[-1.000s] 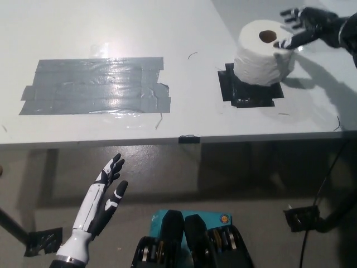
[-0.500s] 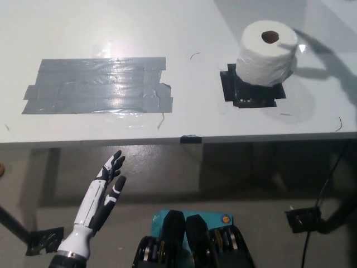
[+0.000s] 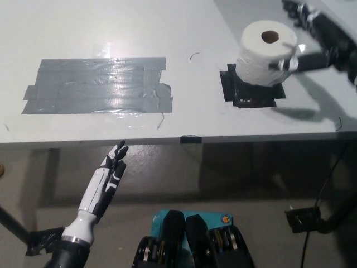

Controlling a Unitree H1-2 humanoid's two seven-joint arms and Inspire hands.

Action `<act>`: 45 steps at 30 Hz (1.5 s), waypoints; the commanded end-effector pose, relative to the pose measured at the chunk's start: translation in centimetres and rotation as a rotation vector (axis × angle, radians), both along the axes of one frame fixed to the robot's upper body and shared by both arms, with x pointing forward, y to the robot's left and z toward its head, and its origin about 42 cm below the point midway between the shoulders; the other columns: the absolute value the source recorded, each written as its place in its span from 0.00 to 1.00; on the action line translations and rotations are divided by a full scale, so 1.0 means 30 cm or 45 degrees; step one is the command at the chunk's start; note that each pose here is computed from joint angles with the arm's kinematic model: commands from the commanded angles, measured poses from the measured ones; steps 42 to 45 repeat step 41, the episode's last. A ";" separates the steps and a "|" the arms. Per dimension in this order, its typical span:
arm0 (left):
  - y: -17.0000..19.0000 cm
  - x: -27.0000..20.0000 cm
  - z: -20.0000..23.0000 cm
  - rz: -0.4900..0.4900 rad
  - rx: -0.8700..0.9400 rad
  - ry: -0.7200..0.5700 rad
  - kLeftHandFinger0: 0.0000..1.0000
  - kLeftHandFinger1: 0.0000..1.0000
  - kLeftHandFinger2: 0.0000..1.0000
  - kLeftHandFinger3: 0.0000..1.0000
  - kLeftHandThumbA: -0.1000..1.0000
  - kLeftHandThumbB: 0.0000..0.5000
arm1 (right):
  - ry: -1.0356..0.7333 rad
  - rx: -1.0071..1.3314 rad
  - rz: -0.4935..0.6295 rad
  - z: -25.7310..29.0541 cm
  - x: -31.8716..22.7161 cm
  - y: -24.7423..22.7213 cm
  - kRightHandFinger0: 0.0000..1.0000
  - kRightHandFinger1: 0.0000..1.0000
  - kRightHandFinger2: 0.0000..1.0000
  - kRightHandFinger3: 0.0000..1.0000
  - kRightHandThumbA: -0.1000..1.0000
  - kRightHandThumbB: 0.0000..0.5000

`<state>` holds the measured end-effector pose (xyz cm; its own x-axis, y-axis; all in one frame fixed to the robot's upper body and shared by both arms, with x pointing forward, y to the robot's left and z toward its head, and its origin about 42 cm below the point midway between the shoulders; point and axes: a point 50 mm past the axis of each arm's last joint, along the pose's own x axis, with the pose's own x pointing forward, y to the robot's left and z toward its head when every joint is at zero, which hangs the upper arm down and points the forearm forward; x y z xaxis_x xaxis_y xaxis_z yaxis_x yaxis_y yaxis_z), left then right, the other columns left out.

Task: A person hands over a roll of toilet paper to the robot , and the robot inserts its right thumb into the hole in the centre to grab the roll, and then places it on the balck area on the desk.

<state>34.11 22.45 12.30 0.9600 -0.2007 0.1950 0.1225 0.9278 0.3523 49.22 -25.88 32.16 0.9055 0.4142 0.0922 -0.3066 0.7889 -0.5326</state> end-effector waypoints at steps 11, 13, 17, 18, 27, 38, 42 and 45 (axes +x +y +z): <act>-0.016 0.117 0.173 -0.019 -0.062 -0.201 1.00 1.00 1.00 1.00 1.00 0.20 | -0.565 0.536 0.229 0.001 -0.641 0.148 1.00 1.00 1.00 1.00 1.00 0.59; -0.012 0.099 0.156 -0.015 -0.052 -0.186 1.00 1.00 1.00 1.00 1.00 0.20 | -0.495 0.635 0.207 -0.077 -0.634 0.156 1.00 1.00 1.00 1.00 1.00 0.58; -0.008 0.074 0.127 -0.015 -0.054 -0.158 1.00 1.00 1.00 1.00 1.00 0.23 | -0.356 0.720 0.166 -0.223 -0.589 0.147 1.00 1.00 1.00 1.00 1.00 0.48; -0.006 0.066 0.120 -0.015 -0.054 -0.150 1.00 1.00 1.00 1.00 1.00 0.23 | -0.334 0.719 0.155 -0.245 -0.588 0.147 1.00 1.00 1.00 1.00 1.00 0.48; 0.006 0.007 0.061 -0.014 -0.041 -0.107 1.00 1.00 1.00 1.00 0.99 0.20 | 0.009 0.726 0.009 -0.509 -0.553 0.120 1.00 1.00 1.00 1.00 1.00 0.29; 0.005 -0.072 0.008 0.013 -0.038 -0.059 1.00 1.00 1.00 1.00 0.98 0.23 | 0.088 0.708 -0.009 -0.594 -0.602 0.102 1.00 1.00 1.00 1.00 1.00 0.19; 0.010 -0.083 0.002 0.018 -0.043 -0.053 1.00 1.00 1.00 1.00 0.98 0.24 | 0.092 0.711 0.000 -0.595 -0.608 0.107 1.00 1.00 1.00 1.00 1.00 0.18; 0.010 -0.083 0.002 0.018 -0.043 -0.053 1.00 1.00 1.00 1.00 0.98 0.24 | 0.092 0.711 0.000 -0.595 -0.608 0.107 1.00 1.00 1.00 1.00 1.00 0.18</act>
